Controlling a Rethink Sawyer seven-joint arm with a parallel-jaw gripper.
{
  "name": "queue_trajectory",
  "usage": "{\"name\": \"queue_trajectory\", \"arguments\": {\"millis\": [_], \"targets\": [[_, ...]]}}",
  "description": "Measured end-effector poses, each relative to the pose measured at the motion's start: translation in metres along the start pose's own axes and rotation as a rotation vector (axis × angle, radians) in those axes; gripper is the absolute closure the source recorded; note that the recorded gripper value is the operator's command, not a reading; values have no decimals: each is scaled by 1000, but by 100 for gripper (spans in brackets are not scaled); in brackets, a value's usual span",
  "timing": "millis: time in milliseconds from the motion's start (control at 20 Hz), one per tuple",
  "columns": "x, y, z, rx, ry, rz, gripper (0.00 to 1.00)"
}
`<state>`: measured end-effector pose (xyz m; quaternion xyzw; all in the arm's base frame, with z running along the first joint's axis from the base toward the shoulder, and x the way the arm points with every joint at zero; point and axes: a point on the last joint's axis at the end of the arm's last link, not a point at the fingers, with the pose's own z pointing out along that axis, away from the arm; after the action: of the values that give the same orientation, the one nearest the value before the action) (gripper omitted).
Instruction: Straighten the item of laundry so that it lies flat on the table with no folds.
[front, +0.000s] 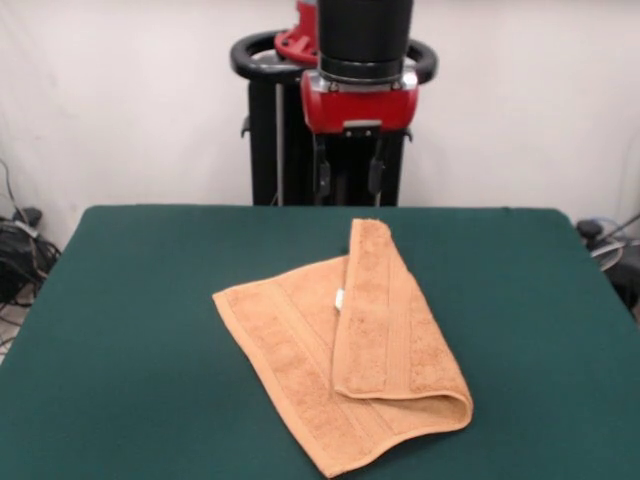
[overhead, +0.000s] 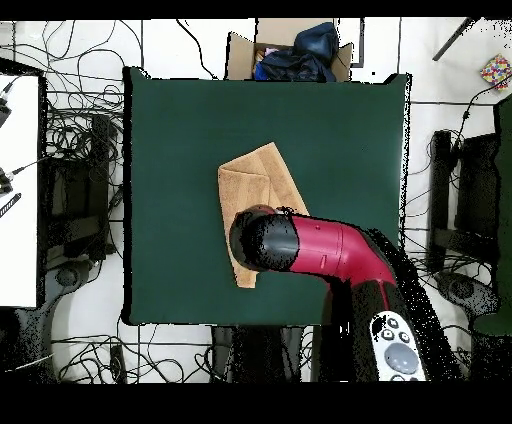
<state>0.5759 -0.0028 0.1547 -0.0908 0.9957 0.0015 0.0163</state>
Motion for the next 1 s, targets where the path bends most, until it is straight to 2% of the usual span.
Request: {"name": "queue_trajectory", "arguments": {"millis": [350,600,1000], "targets": [[-23,-4,-5,-8,3,-10,0],[-46,-14,1,-16,22,-8,0],[-63,-24,8,-18,21,-1,0]]}}
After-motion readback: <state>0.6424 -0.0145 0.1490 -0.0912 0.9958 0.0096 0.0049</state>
